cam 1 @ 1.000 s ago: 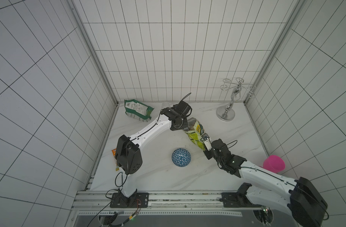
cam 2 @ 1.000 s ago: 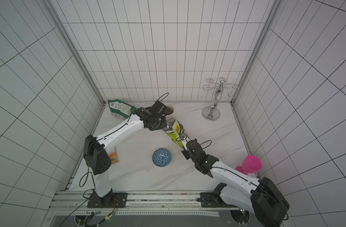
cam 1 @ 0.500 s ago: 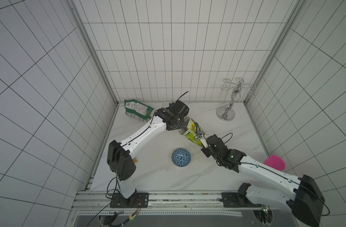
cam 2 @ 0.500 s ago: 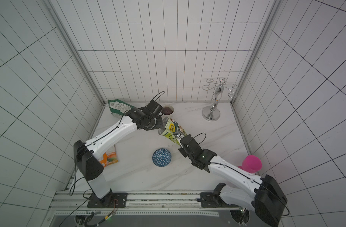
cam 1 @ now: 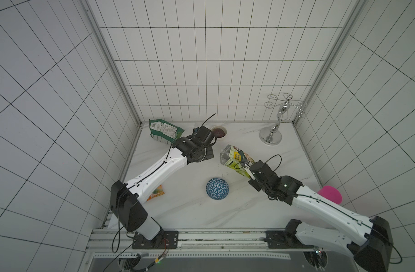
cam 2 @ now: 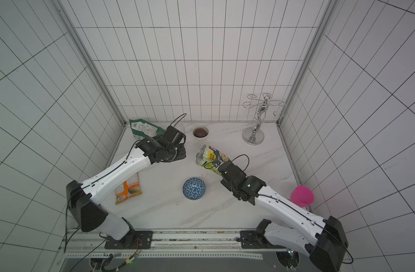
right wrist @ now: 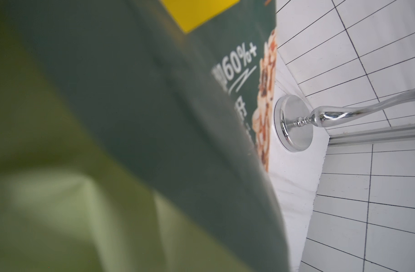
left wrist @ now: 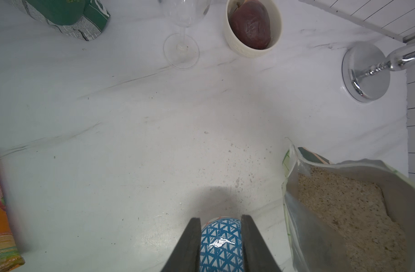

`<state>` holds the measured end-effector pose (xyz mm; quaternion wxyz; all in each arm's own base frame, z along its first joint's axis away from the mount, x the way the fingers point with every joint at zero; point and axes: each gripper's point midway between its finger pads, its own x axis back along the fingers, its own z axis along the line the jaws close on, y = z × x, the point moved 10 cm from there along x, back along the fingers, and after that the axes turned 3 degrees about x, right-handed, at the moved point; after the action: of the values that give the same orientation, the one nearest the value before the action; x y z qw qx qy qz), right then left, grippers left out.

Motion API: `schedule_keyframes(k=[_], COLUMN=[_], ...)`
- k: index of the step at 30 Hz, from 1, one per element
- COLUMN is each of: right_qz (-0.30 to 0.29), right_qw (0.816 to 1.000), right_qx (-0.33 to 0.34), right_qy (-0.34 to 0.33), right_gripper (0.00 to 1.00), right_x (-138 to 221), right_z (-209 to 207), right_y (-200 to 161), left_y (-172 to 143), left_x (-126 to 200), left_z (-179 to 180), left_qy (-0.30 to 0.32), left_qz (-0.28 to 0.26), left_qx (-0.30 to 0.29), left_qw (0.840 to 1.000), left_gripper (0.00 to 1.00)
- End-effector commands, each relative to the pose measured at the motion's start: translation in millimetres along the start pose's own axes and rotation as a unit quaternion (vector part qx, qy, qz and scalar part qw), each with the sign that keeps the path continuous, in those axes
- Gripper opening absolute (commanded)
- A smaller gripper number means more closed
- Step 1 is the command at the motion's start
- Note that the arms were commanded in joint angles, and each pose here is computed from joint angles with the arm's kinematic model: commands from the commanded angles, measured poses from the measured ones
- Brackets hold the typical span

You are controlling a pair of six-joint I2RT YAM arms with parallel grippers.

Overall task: Pour the oats into the breakfast bowl
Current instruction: Pick up the oats bag from the center of the board, then pour the oats into the bowl.

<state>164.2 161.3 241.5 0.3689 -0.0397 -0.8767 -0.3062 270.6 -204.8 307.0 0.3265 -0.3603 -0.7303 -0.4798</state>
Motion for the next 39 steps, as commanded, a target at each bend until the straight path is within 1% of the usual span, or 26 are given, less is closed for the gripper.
schedule_keyframes(k=[1, 6, 10, 13, 17, 21, 30, 39], right_qz=[-0.061, -0.046, -0.032, -0.026, -0.021, -0.017, -0.005, -0.006], right_qw=[0.996, 0.997, 0.993, 0.988, 0.978, 0.970, 0.944, 0.925], right_qx=[-0.016, 0.048, 0.102, 0.140, 0.198, 0.238, 0.320, 0.369], right_qy=[-0.055, -0.045, -0.055, -0.061, -0.061, -0.056, -0.082, -0.095], right_gripper=[0.00, 0.00, 0.00, 0.00, 0.00, 0.00, 0.00, 0.00], right_x=[33.2, 51.6, 65.0, 70.8, 76.9, 79.3, 77.3, 78.1], right_z=[-24.4, -23.1, -22.1, -18.0, -10.6, -7.3, -3.2, -1.1], right_y=[23.5, 20.7, 17.7, 16.7, 16.7, 17.5, 18.0, 19.1], left_y=[0.0, -5.7, -15.7, -24.1, -36.8, -47.9, -67.9, -81.2], left_x=[11.3, 28.7, 33.3, 31.6, 23.1, 15.1, -4.7, -17.1], left_z=[2.4, 18.4, 32.5, 39.2, 44.2, 50.3, 60.3, 58.4], left_qy=[-0.038, -0.069, -0.093, -0.113, -0.144, -0.160, -0.156, -0.145], left_qz=[-0.013, -0.039, -0.059, -0.056, -0.038, -0.026, -0.003, 0.005], left_qx=[0.020, 0.054, 0.076, 0.086, 0.095, 0.108, 0.120, 0.125], left_qw=[0.999, 0.995, 0.991, 0.988, 0.984, 0.981, 0.980, 0.981], left_gripper=[0.33, 0.34, 0.36, 0.37, 0.38, 0.38, 0.39, 0.39])
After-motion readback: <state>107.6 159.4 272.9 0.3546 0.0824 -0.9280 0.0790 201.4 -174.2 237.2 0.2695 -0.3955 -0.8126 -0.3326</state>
